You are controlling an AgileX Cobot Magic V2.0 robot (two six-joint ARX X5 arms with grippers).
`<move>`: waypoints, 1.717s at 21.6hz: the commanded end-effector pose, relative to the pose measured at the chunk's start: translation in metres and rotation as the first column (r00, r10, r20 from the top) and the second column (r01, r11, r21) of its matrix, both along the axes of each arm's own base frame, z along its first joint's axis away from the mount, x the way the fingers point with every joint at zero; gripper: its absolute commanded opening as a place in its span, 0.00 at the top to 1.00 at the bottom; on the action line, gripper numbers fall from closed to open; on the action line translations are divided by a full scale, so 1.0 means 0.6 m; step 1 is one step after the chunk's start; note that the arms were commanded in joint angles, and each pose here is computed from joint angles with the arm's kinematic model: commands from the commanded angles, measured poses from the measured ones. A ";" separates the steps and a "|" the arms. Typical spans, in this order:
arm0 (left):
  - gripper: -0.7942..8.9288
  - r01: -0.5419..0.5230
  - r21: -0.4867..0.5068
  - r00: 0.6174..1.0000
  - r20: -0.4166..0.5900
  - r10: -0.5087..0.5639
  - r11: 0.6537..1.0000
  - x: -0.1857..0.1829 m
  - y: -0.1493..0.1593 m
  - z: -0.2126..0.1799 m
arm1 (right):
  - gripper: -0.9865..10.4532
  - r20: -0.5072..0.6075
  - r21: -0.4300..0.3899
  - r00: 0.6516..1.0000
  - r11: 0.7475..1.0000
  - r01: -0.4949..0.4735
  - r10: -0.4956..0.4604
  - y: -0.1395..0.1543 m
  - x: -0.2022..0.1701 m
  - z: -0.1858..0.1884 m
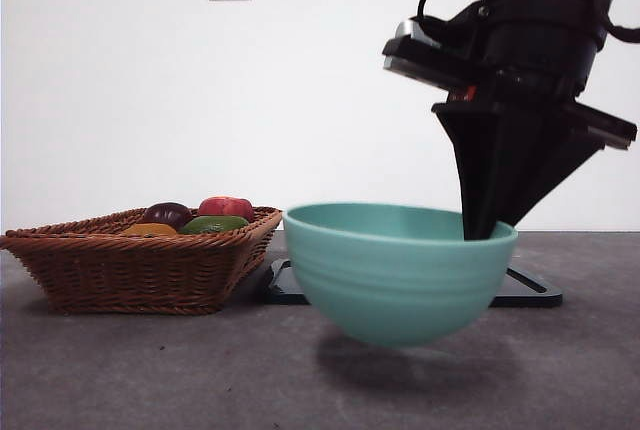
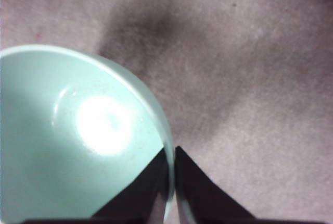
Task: Pick up the wifruite, put it on the bowl, pick up the plate, put it on desk
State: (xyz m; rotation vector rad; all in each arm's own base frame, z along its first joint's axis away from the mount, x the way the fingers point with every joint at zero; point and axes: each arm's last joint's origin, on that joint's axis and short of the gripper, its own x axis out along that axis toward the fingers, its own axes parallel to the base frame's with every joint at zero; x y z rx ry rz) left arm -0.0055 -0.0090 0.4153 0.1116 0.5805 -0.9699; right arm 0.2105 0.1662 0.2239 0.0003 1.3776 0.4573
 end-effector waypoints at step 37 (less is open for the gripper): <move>0.34 0.020 -0.008 0.999 0.027 -0.019 1.000 -0.001 0.001 0.006 | 0.38 0.447 0.298 0.893 0.950 -0.097 -0.049 -0.201 -0.266 0.184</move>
